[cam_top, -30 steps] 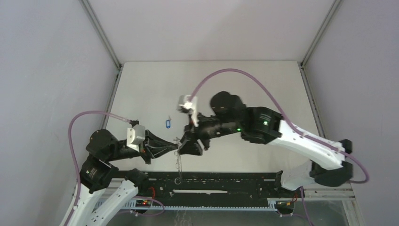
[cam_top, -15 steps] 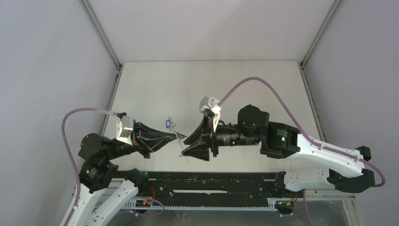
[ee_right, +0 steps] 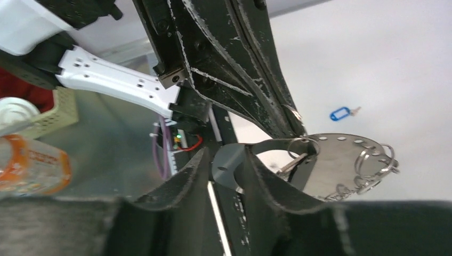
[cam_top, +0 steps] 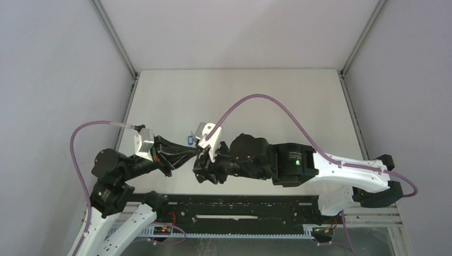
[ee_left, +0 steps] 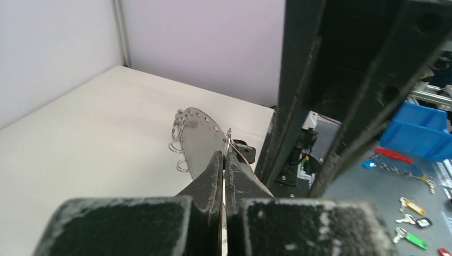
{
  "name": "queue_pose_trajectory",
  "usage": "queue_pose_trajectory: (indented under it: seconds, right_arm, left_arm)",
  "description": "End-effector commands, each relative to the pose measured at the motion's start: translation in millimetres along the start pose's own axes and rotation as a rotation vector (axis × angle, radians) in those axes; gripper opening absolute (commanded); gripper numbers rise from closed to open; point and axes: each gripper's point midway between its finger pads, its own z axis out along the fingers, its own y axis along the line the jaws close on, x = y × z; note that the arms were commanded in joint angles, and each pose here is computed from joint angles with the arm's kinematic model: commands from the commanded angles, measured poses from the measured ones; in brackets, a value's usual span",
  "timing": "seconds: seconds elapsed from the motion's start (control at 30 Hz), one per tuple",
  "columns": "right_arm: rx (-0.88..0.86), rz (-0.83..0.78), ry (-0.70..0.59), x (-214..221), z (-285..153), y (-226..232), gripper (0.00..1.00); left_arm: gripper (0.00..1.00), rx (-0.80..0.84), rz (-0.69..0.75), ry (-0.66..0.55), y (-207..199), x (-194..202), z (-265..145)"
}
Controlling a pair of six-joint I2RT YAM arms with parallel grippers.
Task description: Put the keys on the keyring
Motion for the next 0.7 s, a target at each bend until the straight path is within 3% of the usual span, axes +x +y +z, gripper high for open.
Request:
queue_pose_trajectory:
  seconds: [0.0,0.07,0.17,0.33,0.47,0.67]
  right_arm:
    - [0.221,-0.119,0.090,10.9,4.9,-21.3,0.47]
    - [0.232,-0.145,0.116,15.0,7.5,-17.2,0.52]
    - [0.141,-0.133,0.091,11.2,6.5,-2.6,0.52]
    - [-0.048,0.017,-0.096,-35.0,-33.1,-1.2,0.49]
    - [-0.148,0.114,-0.215,-54.4,-66.8,-19.0,0.52]
    - [-0.222,0.100,-0.192,-45.9,-64.9,-26.5,0.56]
  left_arm:
    - [0.00,-0.035,0.075,-0.075,0.0,-28.2,-2.8]
    - [0.00,-0.043,0.081,-0.080,1.1,-29.1,-3.4]
    - [0.00,-0.018,0.079,-0.066,-2.2,-24.4,-3.0]
    - [0.00,0.061,0.102,-0.044,-15.8,-15.1,-6.1]
    - [0.00,0.132,0.130,-0.018,-26.7,-8.3,-8.4]
    - [0.00,0.176,0.135,0.001,-32.0,-4.9,-8.0]
